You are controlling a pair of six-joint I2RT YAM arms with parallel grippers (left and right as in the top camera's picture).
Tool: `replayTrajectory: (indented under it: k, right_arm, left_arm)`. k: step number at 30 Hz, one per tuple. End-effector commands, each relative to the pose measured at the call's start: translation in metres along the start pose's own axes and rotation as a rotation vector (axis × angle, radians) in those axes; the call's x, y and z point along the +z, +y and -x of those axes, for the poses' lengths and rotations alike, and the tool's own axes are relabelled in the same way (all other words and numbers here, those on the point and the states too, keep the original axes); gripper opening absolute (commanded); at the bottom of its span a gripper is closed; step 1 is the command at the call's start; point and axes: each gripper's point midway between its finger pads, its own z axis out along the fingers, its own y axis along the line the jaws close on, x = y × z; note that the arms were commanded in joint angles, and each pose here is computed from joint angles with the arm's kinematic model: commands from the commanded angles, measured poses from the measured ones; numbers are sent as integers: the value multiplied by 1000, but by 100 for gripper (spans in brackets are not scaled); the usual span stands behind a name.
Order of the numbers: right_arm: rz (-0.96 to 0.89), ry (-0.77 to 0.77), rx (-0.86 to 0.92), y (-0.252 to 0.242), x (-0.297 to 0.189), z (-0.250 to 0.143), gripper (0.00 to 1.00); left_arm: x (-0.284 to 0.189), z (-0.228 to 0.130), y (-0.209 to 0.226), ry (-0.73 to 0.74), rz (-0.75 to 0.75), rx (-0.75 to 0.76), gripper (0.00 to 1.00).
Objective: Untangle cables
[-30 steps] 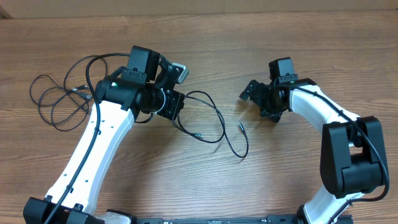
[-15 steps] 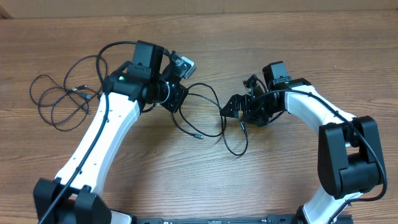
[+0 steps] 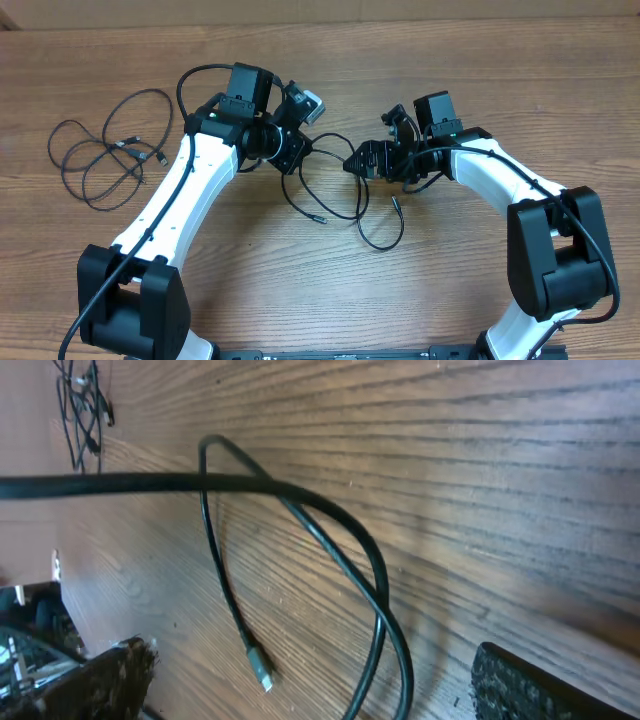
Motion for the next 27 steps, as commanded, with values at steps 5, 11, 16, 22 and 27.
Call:
replayTrajectory:
  k: [5,11,16,22,27]
  right_arm:
    - [-132,3,-45,5,21,-8,100]
    - [-124,4,-51,7,21,-8,100]
    - [-144,-27,-61,4,21,0,100]
    - [-401,-121,142,-41,8,7,100]
    - [-528,-138,172,-62,-3,3,100]
  left_arm:
    - [0,16,-30,-85,-188,23,4]
    - [-8,15,-23,-107,-219,8,4]
    - [-28,16,-31,-186,-364,46,4]
    - [-61,7,-2,-284,-415,-10,4]
    - [-97,-3,18,-412,-460,-21,4]
